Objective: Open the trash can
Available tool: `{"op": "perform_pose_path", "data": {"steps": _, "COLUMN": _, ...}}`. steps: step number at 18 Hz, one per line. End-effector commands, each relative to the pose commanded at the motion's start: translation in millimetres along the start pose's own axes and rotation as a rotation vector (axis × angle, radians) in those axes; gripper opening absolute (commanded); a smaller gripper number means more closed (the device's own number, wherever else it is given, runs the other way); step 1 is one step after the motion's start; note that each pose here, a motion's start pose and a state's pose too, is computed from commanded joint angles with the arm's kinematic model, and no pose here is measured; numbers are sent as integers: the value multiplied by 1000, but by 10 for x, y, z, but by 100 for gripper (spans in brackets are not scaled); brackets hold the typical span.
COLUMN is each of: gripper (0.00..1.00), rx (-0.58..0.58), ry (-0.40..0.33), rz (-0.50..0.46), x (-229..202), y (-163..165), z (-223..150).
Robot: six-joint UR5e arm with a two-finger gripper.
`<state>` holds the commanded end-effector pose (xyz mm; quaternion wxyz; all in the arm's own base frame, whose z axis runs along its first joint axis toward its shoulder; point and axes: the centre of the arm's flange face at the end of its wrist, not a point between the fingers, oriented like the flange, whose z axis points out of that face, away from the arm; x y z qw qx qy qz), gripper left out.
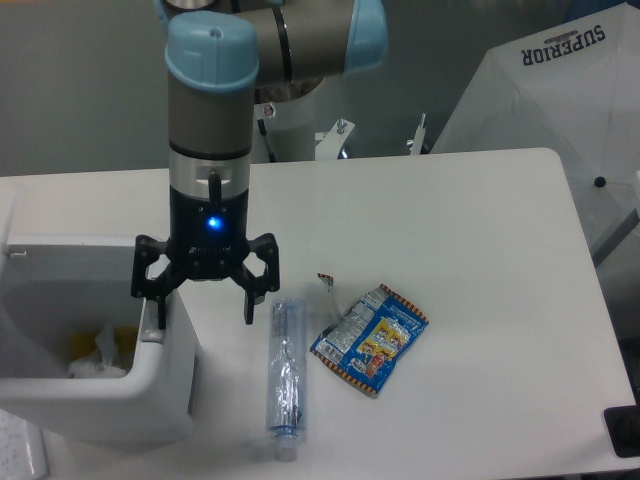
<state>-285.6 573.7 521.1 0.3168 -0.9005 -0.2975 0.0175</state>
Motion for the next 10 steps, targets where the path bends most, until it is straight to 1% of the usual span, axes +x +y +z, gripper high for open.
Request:
{"op": "perform_pose_path", "data": {"steps": 2, "gripper": 100, "rx": 7, "ry": -99, "rz": -12, "x": -297, "y": 6, "z": -112}}
{"op": "perform_pose_path", "data": {"steps": 3, "gripper": 100, "rx": -3, "ry": -169, "rz": 15, "x": -395, "y": 30, "z": -104}}
{"op": "perform_pose_path", "data": {"steps": 4, "gripper": 100, "rx": -24, "ry": -258, "rz": 50, "x": -577, "y": 52, "z": -88}}
{"op": "perform_pose_path", "data": {"steps": 5, "gripper": 100, "rx": -59, "ry": -328, "rz": 89, "x": -751, "y": 89, "z": -71}}
{"op": "perform_pose_path", "data": {"steps": 6, "gripper": 100, "rx": -92, "ry": -367, "rz": 142, "x": -833, "y": 133, "z": -15}}
{"op": "perform_pose_path", "data": {"steps": 7, "gripper": 100, "rx": -127, "ry": -384, "rz": 190, "x": -907, "y": 198, "z": 66}}
{"op": "perform_pose_path", "data": {"steps": 10, "gripper": 100, "rx": -208, "ry": -413, "rz": 277, "x": -1151, "y": 363, "z": 218}}
